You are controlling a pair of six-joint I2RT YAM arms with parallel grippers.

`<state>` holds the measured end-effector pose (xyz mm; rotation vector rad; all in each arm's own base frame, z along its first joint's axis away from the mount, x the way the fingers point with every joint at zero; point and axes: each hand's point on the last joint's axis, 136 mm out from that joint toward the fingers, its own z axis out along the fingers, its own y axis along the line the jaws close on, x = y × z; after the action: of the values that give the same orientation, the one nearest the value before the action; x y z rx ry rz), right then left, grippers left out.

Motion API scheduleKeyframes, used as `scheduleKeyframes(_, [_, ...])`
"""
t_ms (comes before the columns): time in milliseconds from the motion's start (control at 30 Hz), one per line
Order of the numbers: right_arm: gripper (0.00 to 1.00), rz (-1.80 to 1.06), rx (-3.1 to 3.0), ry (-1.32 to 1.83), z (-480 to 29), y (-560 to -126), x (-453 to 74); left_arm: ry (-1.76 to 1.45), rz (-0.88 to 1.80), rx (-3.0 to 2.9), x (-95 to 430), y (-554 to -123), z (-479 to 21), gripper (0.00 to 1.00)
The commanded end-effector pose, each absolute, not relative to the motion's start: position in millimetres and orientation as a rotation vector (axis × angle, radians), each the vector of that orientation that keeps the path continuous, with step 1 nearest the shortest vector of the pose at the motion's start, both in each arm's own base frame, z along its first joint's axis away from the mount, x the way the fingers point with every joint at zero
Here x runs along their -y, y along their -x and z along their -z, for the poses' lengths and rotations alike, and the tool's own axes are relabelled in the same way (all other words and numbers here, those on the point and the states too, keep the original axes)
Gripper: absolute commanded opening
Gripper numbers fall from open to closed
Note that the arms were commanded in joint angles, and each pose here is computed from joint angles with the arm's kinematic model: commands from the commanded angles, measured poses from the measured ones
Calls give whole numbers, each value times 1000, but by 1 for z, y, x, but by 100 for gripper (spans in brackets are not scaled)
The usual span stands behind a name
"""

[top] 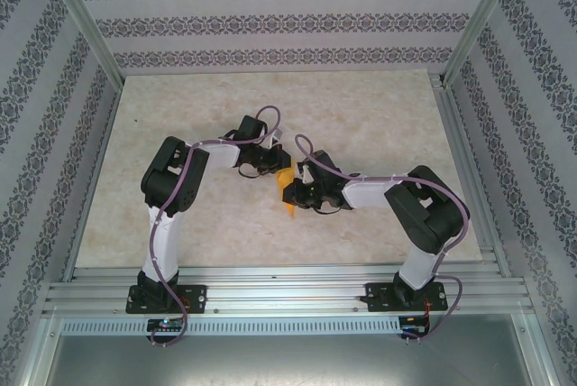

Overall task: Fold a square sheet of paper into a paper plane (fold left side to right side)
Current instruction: Fold the wing for the fifth time at the center of the table.

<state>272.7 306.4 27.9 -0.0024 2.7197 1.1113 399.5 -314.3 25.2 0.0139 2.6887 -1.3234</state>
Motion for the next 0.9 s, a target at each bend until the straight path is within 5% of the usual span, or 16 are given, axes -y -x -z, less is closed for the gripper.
scheduleKeyframes(0, [15,-1112,-2729,-7,-20,-271,-310,27,1185,-2805,302,-389,18,11])
scheduleKeyframes(433, [15,-1052,-2812,2,0,-260,-306,4,1214,-2782,306,-394,8,12])
scheduleKeyframes(867, [15,-846,-2927,-31,24,-251,-283,-129,1098,-2590,269,-420,-112,26])
